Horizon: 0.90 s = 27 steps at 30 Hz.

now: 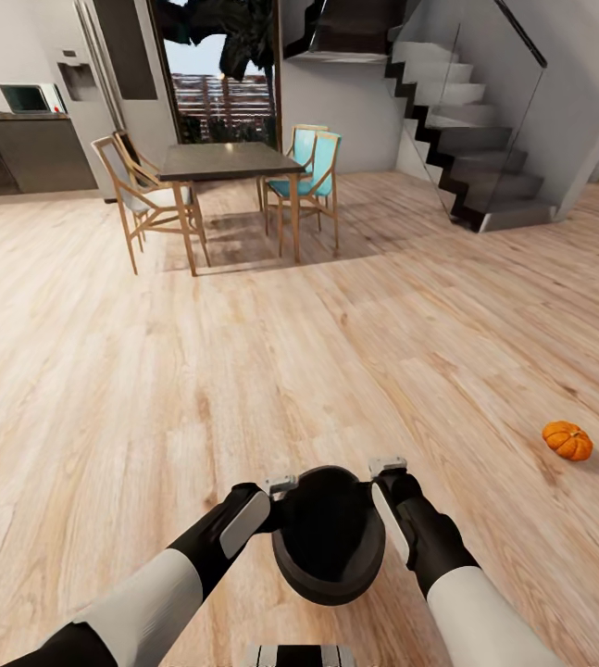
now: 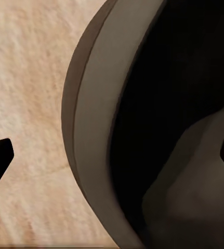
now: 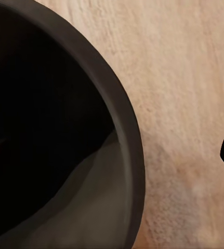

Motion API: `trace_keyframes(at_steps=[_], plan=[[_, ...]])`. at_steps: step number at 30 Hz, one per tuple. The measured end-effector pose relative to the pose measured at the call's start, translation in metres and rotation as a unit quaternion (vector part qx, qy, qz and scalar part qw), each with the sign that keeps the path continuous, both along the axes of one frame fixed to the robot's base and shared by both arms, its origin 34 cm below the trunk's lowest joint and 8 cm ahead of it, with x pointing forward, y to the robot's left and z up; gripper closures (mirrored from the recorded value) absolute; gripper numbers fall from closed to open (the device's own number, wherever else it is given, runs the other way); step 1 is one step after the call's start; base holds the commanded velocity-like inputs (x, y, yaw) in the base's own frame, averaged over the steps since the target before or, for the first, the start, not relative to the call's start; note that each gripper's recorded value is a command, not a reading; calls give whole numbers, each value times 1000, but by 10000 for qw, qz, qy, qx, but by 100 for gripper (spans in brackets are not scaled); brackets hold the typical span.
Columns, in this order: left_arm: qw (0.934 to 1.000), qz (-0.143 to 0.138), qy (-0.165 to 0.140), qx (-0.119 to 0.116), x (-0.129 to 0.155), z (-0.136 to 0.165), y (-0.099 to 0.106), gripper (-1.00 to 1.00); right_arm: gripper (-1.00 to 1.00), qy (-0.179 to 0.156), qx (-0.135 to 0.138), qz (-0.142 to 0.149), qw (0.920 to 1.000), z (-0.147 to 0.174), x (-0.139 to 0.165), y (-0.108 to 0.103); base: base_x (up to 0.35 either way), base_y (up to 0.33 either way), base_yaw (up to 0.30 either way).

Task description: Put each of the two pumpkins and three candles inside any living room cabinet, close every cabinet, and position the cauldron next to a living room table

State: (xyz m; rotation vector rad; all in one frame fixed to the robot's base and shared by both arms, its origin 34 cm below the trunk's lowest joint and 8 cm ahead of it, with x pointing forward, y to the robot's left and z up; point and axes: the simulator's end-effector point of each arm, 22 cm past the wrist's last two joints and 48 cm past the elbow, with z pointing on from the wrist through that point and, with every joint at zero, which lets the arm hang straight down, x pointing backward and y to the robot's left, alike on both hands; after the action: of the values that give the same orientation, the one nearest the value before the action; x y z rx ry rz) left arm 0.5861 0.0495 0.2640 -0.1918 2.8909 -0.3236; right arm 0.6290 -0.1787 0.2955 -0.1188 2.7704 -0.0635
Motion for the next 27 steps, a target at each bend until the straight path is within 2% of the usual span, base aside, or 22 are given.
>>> trace_keyframes(at_steps=[4, 21, 27], plan=[[10000, -2, 71, -4, -4, -7, -1, -100, -100, 64, -2, -2, 10000, -7, -3, 0, 0, 0, 0], [10000, -18, 54, -33, -3, -6, -2, -100, -100, -70, 19, -33, 10000, 2, 6, -2, 0, 0, -61], [10000, -13, 81, -28, -5, -11, -2, -100, -100, 313, -6, -3, 9995, -6, -8, -3, 0, 0, -2]])
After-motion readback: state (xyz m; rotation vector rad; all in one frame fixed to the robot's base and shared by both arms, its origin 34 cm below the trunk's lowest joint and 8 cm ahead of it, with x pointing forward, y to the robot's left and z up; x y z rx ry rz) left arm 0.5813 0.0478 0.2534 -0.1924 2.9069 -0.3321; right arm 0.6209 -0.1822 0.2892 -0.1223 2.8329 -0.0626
